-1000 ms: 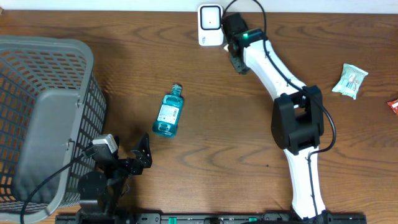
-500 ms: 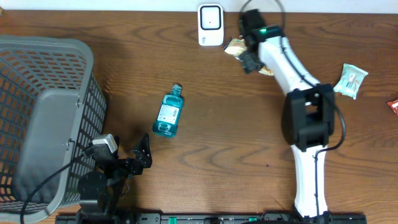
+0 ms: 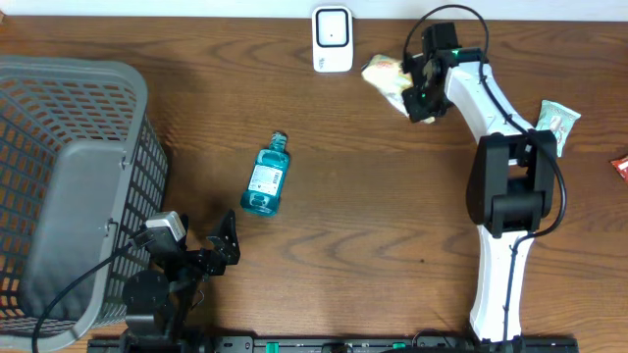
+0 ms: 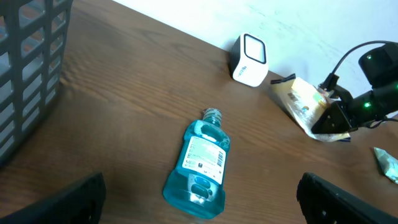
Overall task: Scan the item barcode
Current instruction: 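Hold the yellow snack bag up to the white scanner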
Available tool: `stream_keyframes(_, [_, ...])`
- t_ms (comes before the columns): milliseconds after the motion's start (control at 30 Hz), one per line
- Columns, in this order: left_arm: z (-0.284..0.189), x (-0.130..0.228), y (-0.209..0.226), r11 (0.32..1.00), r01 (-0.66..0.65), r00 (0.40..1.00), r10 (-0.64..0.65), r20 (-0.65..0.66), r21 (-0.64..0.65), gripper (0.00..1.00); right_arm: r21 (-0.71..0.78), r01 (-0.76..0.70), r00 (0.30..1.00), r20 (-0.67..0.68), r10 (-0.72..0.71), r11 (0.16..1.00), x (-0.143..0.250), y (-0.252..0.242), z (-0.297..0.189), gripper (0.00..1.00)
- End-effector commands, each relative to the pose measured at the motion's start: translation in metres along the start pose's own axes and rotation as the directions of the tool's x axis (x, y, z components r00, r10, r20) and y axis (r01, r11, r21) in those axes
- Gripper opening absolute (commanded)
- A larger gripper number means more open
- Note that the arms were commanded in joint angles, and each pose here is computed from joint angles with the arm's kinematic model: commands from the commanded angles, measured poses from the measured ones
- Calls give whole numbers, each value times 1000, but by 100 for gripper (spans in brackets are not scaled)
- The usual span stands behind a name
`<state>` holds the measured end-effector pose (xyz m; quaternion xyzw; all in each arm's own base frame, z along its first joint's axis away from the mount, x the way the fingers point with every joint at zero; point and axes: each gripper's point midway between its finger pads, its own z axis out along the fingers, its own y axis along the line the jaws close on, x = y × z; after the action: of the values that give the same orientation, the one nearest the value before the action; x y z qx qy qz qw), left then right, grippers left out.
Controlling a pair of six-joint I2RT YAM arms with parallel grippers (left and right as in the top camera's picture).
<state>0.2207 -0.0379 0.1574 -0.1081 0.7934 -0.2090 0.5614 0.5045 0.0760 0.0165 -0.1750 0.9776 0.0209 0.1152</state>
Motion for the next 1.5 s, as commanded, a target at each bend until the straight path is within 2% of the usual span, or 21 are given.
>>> stream_keyframes(0, [0,1,-3,1000,12,1000,-12,-7,15,98,-223,42,996,92,-22,974,-16,48,-38,1])
stream_keyframes(100, [0,1,-3,1000,11,1000,-11,-7,15,98,-411,53,990,141,6,910,-18,78,-88,1])
stream_keyframes(200, [0,1,-3,1000,11,1000,-11,-7,15,98,-544,43,991,131,33,838,-6,98,-126,1])
stream_keyframes(267, [0,1,-3,1000,11,1000,-11,-7,15,98,-630,100,989,150,-5,770,2,114,-144,1])
stream_keyframes(333, [0,1,-3,1000,11,1000,-11,-6,15,98,-675,152,984,176,-43,722,8,124,-152,1])
stream_keyframes(400, [0,1,-3,1000,11,1000,-11,-7,15,98,-665,176,981,179,-74,726,12,123,-149,1])
stream_keyframes(500, [0,1,-3,1000,12,1000,-12,-7,15,98,-537,182,980,167,-108,824,7,105,-131,1])
stream_keyframes(600, [0,1,-3,1000,11,1000,-11,-6,15,98,-254,125,982,169,-83,959,-17,65,-109,1])
stream_keyframes(733, [0,1,-3,1000,11,1000,-11,-7,15,98,50,-3,960,278,-11,999,-57,23,-109,1])
stream_keyframes(800, [0,1,-3,1000,12,1000,-12,-7,15,98,121,-44,942,337,1,992,-74,16,-112,1])
stream_keyframes(1100, [0,1,-3,1000,12,1000,-12,-7,15,98,373,-105,851,514,-111,922,-135,23,-109,1])
stream_keyframes(1167, [0,1,-3,1000,11,1000,-11,-7,15,98,434,-124,837,528,-140,892,-143,22,-107,1])
stream_keyframes(1333, [0,1,-3,1000,11,1000,-11,-7,15,98,629,-166,839,494,-226,759,-149,6,-100,1])
stream_keyframes(1467, [0,1,-3,1000,12,1000,-12,-6,15,98,689,-183,845,475,-246,702,-149,0,-98,1])
